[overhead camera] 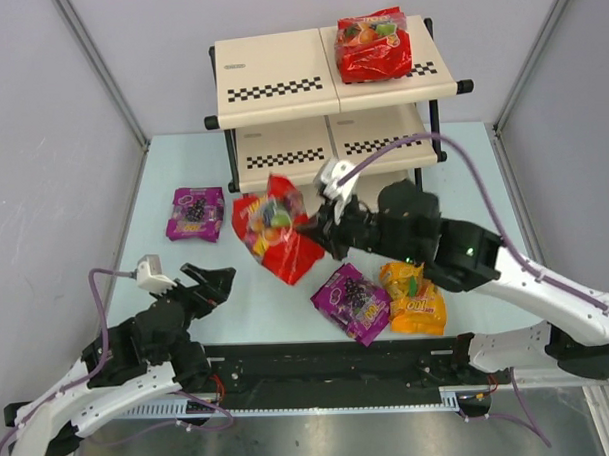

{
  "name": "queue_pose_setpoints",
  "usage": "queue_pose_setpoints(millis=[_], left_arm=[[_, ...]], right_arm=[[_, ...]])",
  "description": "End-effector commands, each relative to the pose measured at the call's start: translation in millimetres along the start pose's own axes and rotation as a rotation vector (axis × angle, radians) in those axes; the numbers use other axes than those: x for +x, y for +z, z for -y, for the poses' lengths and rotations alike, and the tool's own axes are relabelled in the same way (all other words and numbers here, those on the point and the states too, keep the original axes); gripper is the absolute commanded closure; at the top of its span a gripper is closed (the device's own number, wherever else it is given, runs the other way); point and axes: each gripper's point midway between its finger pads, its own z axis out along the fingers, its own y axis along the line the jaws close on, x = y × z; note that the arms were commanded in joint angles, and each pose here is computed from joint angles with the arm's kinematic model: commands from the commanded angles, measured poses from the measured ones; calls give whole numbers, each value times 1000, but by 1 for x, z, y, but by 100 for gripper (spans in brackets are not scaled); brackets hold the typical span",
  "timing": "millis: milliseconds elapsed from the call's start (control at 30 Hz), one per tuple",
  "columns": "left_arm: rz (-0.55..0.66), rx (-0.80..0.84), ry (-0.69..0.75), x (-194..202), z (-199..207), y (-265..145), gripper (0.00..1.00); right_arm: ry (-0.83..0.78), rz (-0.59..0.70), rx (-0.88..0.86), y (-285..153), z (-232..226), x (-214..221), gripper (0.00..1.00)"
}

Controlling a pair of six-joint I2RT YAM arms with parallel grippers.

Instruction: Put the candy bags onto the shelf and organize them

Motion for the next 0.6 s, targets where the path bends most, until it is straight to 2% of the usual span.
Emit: queue_pose_setpoints(millis=[0,67,100,133,167,200,267,333,400,467,533,567], left_arm=[[8,-3,-18,-3,0,-1,0],[-9,7,-3,3,5,2,0],[-16,13,1,5,7,3,0],[-20,22,5,7,11,5,0],[-36,24,13,11,13,6,0],[-42,27,20,13,14,7,0],[-49,38,21,15,19,8,0],[-52,41,23,17,21,10,0],[-54,55,20,18,24,11,0],[-57,71,25,19,27,11,0],[-60,85,15,20,29,11,0],[-63,89,13,21,30,11,0]], right_arm=[[-55,339,151,-40,25,-146,100],[-83,356,212,-27,35,-166,100],[-87,433,253,-42,44,-198,100],[-89,458,300,-46,56,-211,100],[-87,447,316,-27,63,-213,100],[-71,521,362,-45,81,-238,100],[-20,544,405,-28,103,-246,100],[55,621,475,-36,139,-262,100],[77,647,525,-23,168,-264,100],[108,704,547,-21,183,-273,100],[125,687,565,4,209,-265,100],[153,728,551,-3,210,-277,100]])
